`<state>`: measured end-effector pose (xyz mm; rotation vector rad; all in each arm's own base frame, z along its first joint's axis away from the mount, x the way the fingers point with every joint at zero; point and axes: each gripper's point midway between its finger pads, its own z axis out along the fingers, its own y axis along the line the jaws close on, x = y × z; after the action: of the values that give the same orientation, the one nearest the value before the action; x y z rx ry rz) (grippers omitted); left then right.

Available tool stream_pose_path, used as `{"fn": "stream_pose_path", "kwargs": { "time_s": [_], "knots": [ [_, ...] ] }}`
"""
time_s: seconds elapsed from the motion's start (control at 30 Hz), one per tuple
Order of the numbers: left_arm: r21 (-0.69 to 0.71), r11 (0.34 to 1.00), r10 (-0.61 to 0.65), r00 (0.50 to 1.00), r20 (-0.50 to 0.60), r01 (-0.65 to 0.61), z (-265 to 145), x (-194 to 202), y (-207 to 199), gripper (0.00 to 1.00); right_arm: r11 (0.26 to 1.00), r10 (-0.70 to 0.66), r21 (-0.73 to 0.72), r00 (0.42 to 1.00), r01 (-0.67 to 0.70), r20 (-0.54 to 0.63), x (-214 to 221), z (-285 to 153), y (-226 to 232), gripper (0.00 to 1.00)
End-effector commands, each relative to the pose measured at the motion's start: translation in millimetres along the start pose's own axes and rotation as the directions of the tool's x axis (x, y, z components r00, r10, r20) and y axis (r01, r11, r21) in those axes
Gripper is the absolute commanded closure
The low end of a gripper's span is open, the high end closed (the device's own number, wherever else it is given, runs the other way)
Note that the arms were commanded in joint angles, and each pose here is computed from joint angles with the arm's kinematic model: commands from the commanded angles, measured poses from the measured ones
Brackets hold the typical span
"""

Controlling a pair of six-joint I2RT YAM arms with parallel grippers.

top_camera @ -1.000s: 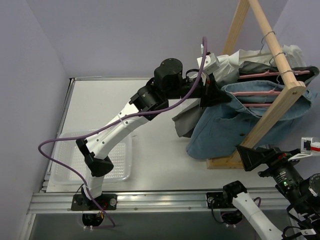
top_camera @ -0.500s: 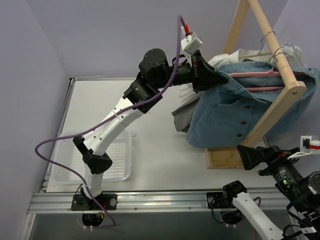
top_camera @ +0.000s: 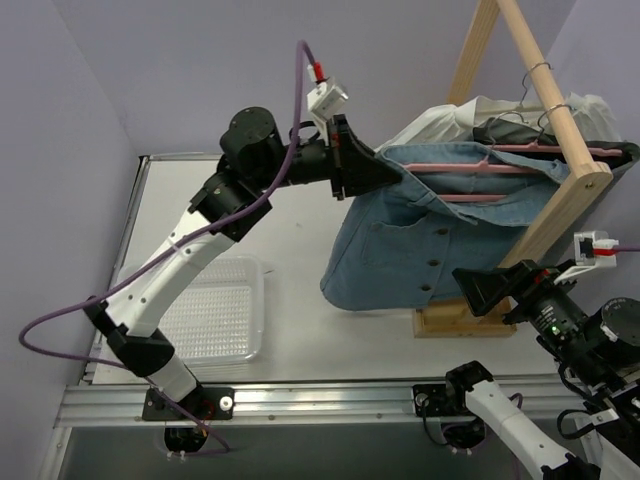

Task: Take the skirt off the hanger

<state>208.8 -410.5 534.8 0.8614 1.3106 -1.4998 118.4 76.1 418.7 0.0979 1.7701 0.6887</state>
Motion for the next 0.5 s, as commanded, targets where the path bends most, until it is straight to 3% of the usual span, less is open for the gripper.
{"fn": "stream_pose_path", "kwargs": {
  "time_s": [0.0,0.2,0.33,0.47],
  "knots": [
    [0.069,0.984,0.154,0.977,0.146,-0.166,-43.5,-57.6,-58.2,0.98,0.992,-0.051,-0.118,0.999,0.053,0.014,-19.2,17.1,28.0,0.0],
    [0.005,0.988,0.155,0.98,0.124,-0.156,-81.0,-50.8,-61.1,0.98,0.977,-0.06,-0.203,0.998,0.057,-0.009,-27.1,45.9,48.4,0.08],
    [-0.104,0.988,0.117,0.992,0.045,-0.112,-103.6,-26.8,-48.5,0.98,0.962,-0.042,-0.272,0.999,0.033,-0.029,-42.6,68.8,69.3,0.22],
    [-0.237,0.967,0.101,0.995,0.004,-0.098,-127.2,-13.3,-37.5,0.98,0.941,-0.046,-0.335,0.999,0.045,0.003,-67.8,72.6,85.1,0.25]
  ]
}}
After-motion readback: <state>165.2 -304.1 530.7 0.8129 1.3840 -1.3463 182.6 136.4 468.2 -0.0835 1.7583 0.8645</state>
